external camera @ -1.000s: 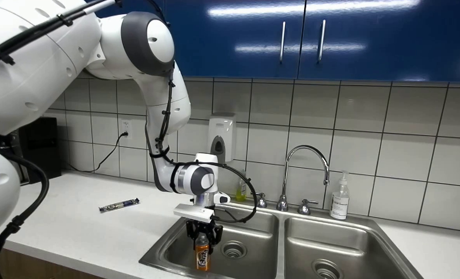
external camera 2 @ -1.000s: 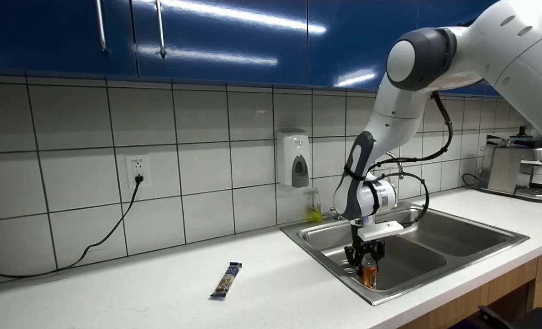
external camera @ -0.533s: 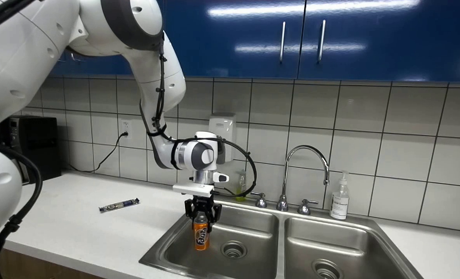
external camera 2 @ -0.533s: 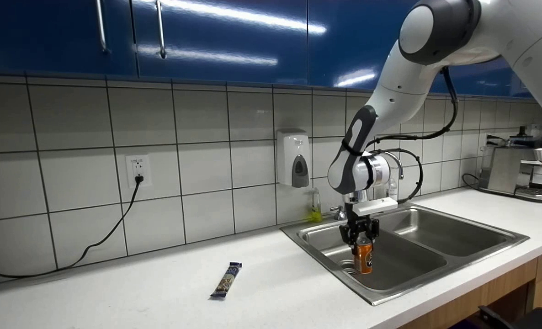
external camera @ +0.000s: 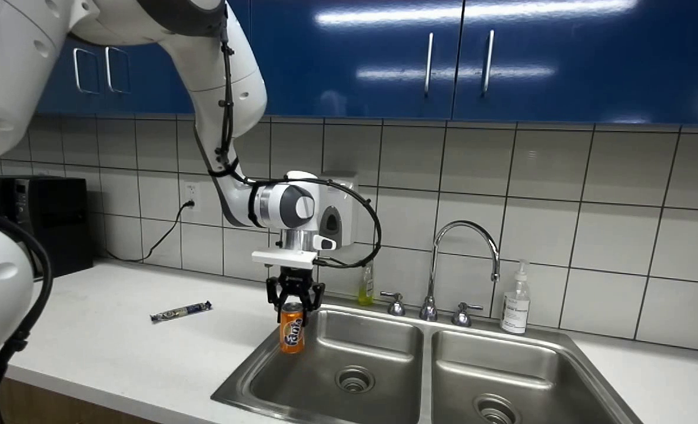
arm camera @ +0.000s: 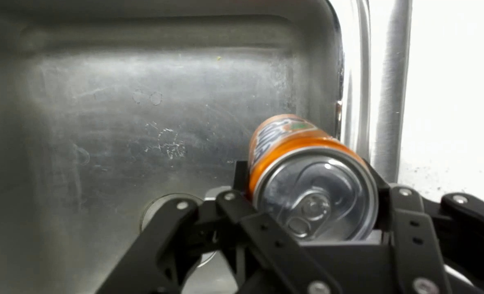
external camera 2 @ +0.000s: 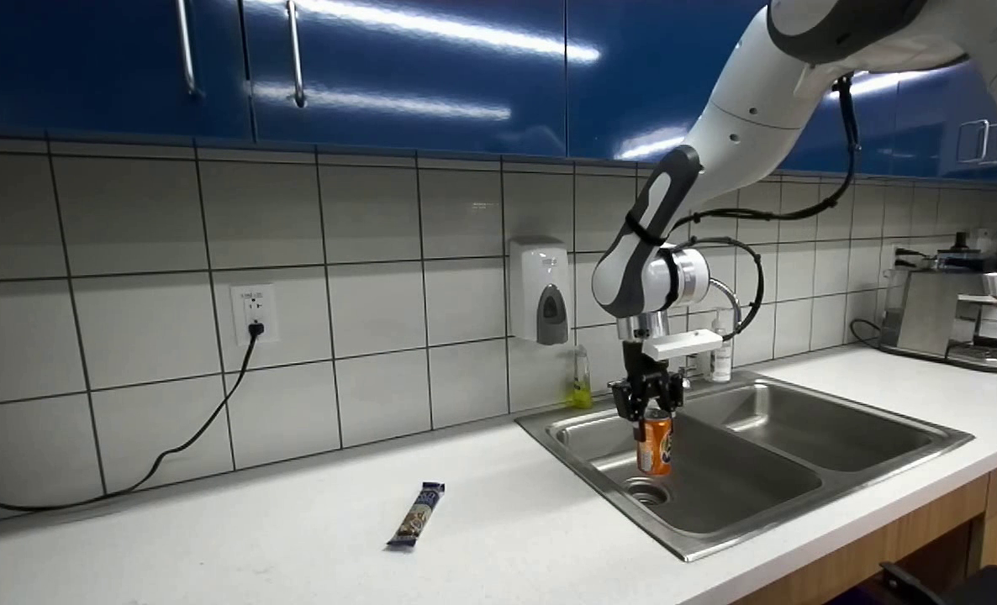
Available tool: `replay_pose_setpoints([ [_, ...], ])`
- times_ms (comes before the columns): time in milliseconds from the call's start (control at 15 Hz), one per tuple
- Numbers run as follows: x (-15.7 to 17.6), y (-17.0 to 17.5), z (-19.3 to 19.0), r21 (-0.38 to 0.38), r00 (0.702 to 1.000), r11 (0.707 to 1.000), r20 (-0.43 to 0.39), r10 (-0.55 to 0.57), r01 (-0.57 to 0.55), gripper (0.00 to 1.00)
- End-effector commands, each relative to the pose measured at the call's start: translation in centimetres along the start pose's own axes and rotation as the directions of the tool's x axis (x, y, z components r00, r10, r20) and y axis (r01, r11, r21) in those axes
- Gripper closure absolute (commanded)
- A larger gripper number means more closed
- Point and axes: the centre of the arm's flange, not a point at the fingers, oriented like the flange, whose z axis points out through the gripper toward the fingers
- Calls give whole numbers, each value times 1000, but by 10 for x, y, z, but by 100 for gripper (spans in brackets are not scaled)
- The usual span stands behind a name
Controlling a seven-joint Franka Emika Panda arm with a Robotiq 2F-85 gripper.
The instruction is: Remove the can from the sink
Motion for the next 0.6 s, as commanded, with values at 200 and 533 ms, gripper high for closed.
replay_pose_setpoints([
  [200,-22,-32,-44,23,989,989,-15,-147,147,62],
  [533,-28,-74,-47,38,965,964,-13,-261,262,62],
])
